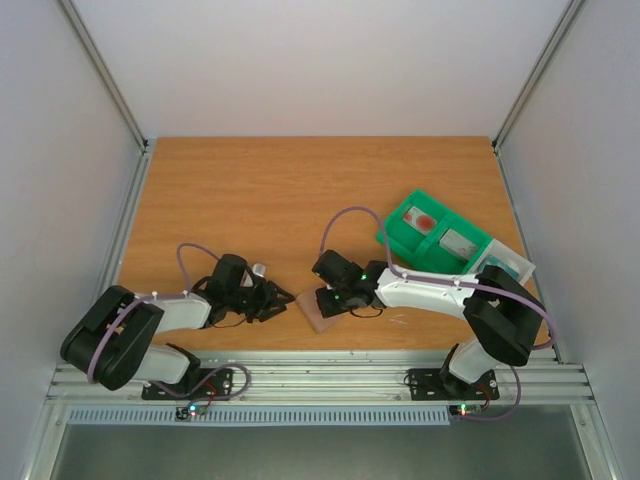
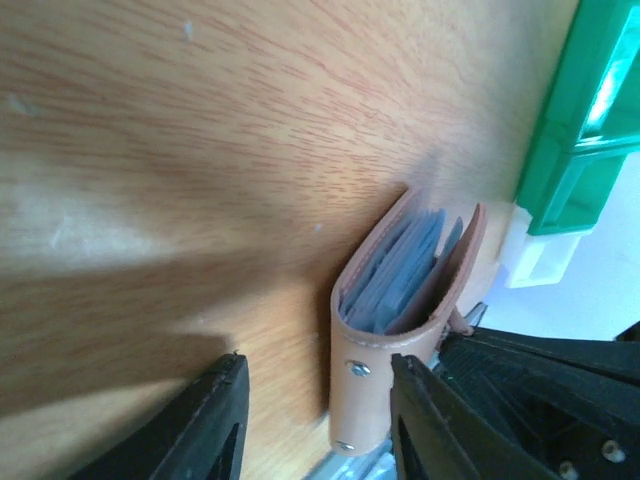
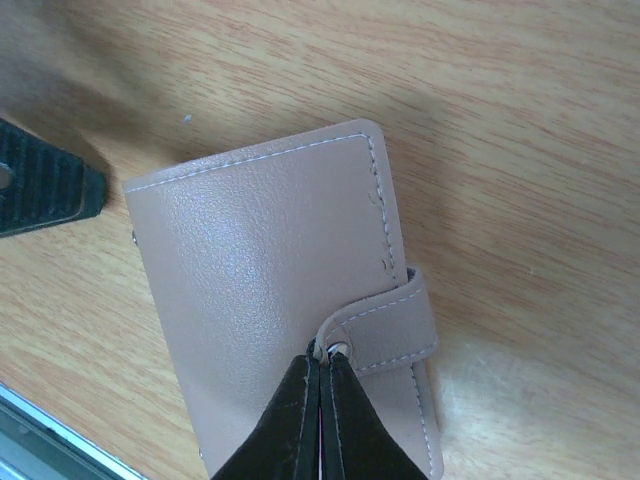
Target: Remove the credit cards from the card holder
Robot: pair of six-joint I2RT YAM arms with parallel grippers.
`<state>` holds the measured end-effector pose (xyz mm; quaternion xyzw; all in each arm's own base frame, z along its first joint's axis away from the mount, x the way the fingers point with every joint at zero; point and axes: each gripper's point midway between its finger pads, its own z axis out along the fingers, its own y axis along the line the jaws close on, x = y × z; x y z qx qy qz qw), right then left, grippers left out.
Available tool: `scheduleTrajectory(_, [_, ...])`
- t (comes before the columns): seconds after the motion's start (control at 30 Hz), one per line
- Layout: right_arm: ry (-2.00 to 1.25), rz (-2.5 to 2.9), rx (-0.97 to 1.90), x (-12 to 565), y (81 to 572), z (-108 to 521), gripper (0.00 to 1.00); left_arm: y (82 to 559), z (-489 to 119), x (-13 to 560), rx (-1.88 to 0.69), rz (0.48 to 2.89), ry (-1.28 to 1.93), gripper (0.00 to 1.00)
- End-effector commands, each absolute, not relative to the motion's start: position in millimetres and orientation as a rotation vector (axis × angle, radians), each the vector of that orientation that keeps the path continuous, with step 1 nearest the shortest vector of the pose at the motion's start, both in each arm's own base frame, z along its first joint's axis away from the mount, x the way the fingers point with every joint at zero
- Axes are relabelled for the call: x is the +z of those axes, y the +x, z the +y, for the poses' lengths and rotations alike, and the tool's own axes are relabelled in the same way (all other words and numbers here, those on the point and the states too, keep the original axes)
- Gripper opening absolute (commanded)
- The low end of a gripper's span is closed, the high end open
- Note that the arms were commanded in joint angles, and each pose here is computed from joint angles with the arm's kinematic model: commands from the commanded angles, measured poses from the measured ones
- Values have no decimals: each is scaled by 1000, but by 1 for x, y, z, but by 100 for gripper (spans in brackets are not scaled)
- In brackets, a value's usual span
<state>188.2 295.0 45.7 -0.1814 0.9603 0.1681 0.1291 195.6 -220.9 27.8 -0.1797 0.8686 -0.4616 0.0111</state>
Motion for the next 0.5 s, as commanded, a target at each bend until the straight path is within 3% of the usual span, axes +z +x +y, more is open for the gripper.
scheduleTrajectory(0.0, [-370,2785,547,57,190,297,1,200,-228,51,-1521,2613,-480,45])
scheduleTrajectory(0.1, [-283,2789,581,59,191,299,1,199,-228,60,-1521,2594,-457,49])
scheduleTrajectory(0.47, [-42,2852,756,55,190,317,1,190,-226,98,-1504,2581,-342,47])
